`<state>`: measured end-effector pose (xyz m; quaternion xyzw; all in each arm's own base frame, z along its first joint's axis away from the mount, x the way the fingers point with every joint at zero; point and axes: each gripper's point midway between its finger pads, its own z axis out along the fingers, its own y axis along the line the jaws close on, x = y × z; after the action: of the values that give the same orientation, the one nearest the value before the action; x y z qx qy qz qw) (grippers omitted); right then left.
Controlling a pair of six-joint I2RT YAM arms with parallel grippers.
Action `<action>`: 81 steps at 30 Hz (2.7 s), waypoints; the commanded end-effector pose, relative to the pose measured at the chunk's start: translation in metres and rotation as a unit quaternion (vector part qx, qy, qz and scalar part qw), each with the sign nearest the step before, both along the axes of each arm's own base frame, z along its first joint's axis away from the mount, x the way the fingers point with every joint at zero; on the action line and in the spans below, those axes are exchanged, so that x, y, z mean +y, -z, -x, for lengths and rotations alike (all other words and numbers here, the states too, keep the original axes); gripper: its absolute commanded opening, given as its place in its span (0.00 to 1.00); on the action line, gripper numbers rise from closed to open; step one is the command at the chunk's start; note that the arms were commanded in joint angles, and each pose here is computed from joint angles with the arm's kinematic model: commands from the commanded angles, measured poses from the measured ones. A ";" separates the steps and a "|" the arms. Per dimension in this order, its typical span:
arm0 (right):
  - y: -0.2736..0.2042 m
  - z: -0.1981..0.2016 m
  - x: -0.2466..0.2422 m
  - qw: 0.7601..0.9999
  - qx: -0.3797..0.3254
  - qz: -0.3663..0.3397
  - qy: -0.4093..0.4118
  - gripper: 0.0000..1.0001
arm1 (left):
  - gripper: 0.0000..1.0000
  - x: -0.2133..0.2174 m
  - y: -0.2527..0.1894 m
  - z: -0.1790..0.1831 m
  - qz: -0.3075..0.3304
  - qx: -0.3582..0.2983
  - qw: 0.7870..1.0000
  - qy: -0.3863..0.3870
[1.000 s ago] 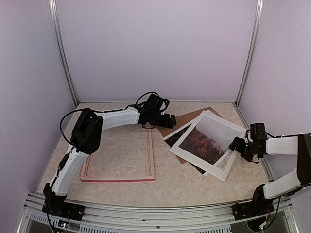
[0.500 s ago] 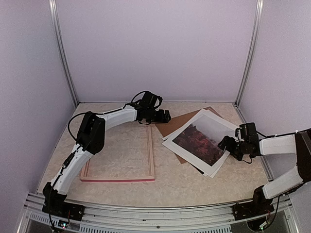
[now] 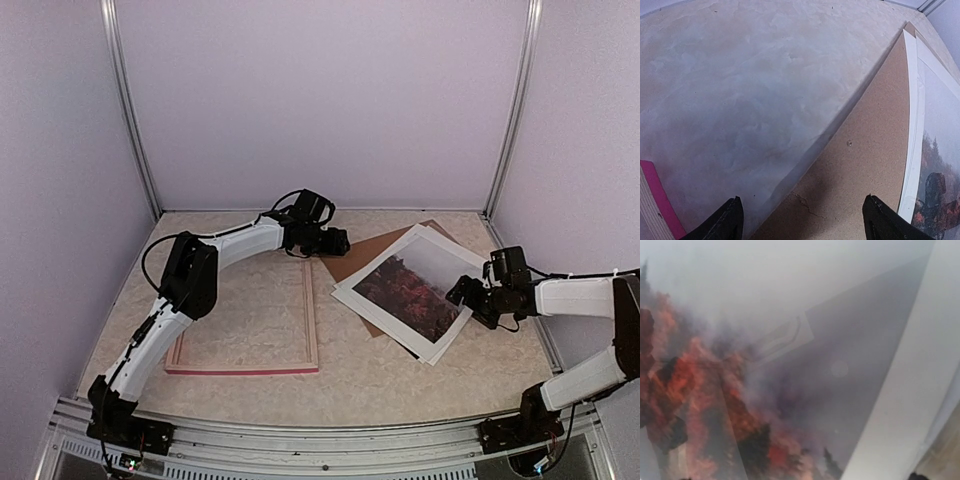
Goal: Put the photo into the frame
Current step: Adjust the backboard at the center of the board.
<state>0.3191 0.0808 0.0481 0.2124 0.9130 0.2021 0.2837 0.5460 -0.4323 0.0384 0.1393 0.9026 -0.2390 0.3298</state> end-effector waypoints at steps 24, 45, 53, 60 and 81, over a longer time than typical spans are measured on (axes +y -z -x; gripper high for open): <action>-0.033 0.004 -0.060 0.986 -0.010 0.154 0.056 1.00 | 0.60 0.024 0.057 0.154 -0.130 0.129 0.982 0.057; 0.010 -0.060 -0.121 0.986 0.021 0.162 0.044 0.98 | 0.54 0.009 0.015 0.296 -0.051 0.133 0.974 0.176; 0.023 -0.065 -0.098 0.991 0.016 0.128 -0.026 0.93 | 0.70 0.010 -0.030 0.271 -0.050 0.082 0.983 0.155; 0.018 -0.056 -0.070 0.992 -0.014 0.103 -0.067 0.88 | 0.78 -0.027 -0.057 0.249 0.011 0.056 0.987 0.151; -0.007 -0.042 -0.013 0.978 -0.028 0.165 -0.126 0.92 | 0.83 -0.024 -0.024 0.210 -0.032 0.013 0.999 0.015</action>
<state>0.3637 0.0735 0.0371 0.0325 0.9484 0.1051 0.2973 0.3260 -0.4667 0.0406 0.1786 0.9169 -0.2276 0.2751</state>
